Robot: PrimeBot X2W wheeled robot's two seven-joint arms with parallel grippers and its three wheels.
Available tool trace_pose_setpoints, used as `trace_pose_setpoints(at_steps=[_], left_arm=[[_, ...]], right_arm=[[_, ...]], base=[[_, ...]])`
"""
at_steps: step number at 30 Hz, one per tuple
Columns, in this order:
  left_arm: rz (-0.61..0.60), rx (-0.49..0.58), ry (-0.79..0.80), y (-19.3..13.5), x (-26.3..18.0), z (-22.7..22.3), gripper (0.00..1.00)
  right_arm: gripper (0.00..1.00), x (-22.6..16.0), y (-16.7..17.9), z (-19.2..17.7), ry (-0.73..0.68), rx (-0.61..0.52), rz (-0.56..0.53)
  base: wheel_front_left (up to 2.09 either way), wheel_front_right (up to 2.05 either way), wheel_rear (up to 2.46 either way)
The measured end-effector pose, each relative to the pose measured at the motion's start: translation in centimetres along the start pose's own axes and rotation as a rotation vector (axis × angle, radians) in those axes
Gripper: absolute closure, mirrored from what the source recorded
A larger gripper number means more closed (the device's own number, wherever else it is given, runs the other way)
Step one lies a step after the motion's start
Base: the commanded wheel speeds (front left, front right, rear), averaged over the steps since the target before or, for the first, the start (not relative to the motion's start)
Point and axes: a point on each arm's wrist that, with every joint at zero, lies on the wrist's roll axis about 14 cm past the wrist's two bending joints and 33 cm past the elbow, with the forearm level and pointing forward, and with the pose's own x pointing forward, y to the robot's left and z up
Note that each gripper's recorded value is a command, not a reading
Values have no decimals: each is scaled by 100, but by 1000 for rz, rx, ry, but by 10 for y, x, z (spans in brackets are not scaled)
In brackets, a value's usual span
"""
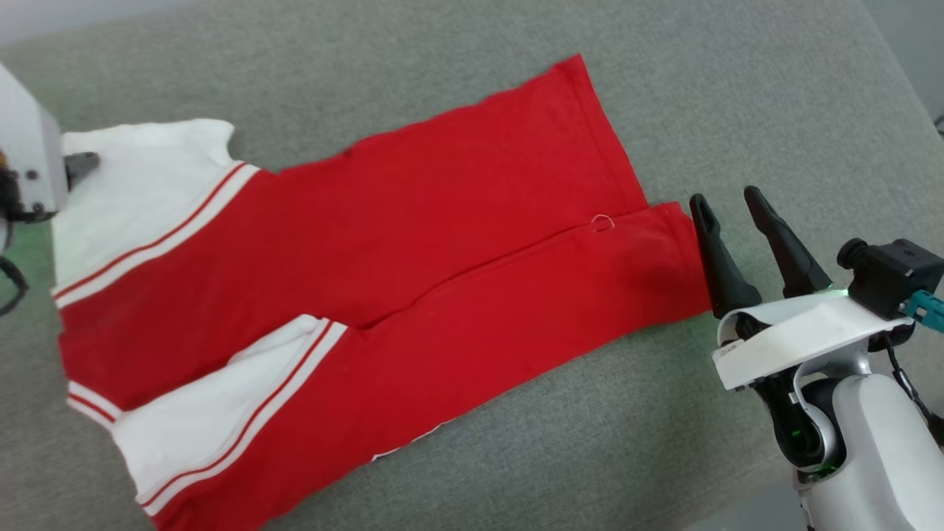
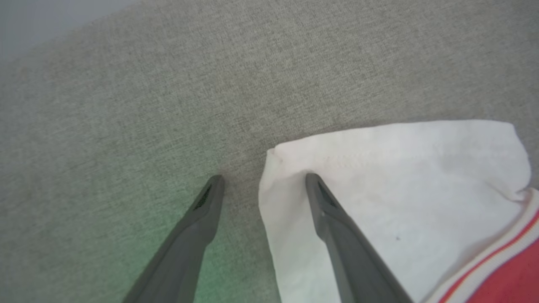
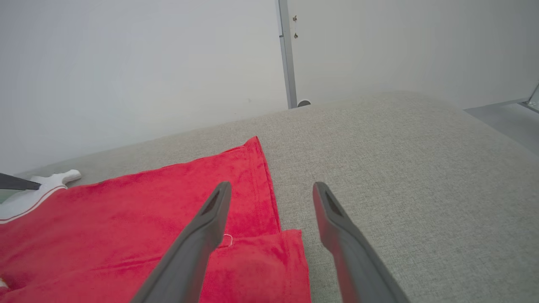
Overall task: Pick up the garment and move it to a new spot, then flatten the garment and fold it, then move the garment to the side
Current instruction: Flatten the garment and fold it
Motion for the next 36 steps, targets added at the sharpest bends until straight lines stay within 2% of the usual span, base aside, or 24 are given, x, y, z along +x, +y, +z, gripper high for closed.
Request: trace_pose_setpoints(at_steps=[6,7,8,9,10,13,18,21,25,29,36], left_arm=[[-73,-72,81,-11,18,-9,0],[-80,-69,86,-12,19,-9,5],[-84,-64,82,-12,19,-9,54],[-92,-67,76,-13,18,-8,84],[-101,-76,70,-14,17,-7,100],[-131,-72,63,-22,16,-7,100],[-147,-54,38,-26,13,-4,100],[-154,-36,20,-29,10,-2,100],[-165,-16,-3,-33,7,-1,100],[-183,-7,-16,-37,4,0,100],[-210,-4,-39,-37,7,4,100]], right_arm=[[0,0,-9,-16,36,-2,-24],[0,2,-8,-16,36,-9,-19],[0,6,-8,-11,20,-17,-12],[0,11,-6,-5,3,-28,-2],[0,17,-4,1,-13,-35,10],[0,32,5,11,-17,-77,54],[0,68,16,24,54,-168,117],[0,88,18,15,198,-241,139],[0,101,17,-18,477,-338,158],[0,118,18,-27,610,-324,159],[0,149,14,-42,729,-251,120]], base=[[0,0,0],[0,0,0],[0,0,0],[0,0,0],[0,0,0],[0,0,0],[0,0,0],[0,0,0],[0,0,0],[0,0,0],[0,0,0]])
